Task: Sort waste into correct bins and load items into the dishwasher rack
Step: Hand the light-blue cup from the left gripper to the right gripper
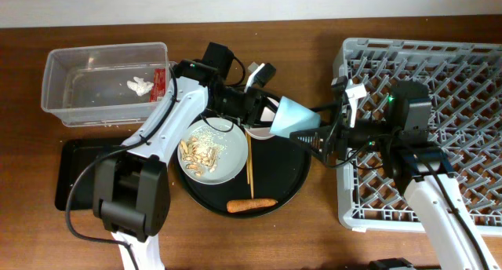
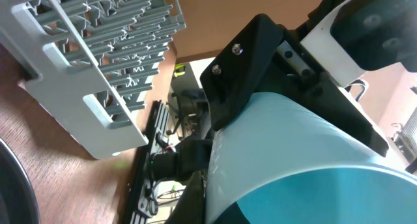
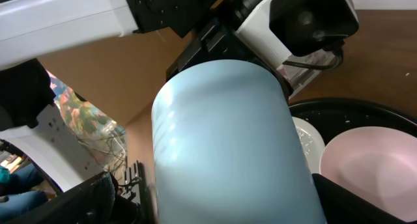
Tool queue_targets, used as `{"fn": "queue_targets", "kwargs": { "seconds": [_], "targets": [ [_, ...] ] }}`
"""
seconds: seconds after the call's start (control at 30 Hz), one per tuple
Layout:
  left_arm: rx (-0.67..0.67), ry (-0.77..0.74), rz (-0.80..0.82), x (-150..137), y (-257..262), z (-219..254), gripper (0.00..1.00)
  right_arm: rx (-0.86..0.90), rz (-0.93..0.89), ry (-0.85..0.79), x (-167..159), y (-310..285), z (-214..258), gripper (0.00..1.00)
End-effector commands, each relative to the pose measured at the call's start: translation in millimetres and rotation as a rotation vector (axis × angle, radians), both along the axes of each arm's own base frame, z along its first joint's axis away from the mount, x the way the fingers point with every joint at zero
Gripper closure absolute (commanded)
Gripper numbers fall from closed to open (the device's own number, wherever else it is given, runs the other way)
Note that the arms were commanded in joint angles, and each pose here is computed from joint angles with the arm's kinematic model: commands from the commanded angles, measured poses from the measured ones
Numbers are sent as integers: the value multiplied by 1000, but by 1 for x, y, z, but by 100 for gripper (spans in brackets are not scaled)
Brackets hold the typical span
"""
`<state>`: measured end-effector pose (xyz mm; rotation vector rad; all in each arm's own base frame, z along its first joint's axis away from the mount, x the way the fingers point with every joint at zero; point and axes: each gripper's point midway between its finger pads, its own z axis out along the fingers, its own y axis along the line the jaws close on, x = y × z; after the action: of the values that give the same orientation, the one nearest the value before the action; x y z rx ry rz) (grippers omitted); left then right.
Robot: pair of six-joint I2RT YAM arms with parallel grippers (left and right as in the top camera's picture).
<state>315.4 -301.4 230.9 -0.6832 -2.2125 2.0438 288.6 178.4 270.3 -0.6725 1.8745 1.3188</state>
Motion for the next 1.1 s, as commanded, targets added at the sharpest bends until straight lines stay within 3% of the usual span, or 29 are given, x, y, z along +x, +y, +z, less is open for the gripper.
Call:
{"fn": "queue_targets", "kwargs": {
  "seconds": [0.0,0.3,0.57,0.77,1.07],
  "targets": [
    [-92,-5,-17,-1,-1,20,100,36,68,-14,-9,5,10,7],
    [-91,-5,-18,-1,-1,20,100,-6,-1,-14,2,1,3,26],
    [-90,-5,-18,-1,-1,20,100,-13,-16,-44,6,0,5,29],
    [-84,-7,-21,-2,-3,18,100,20,34,-114,3,3,18,23],
    [-88,-6,-22,-3,-3,19,100,26,47,-75,-2,4,15,25]
  ]
}}
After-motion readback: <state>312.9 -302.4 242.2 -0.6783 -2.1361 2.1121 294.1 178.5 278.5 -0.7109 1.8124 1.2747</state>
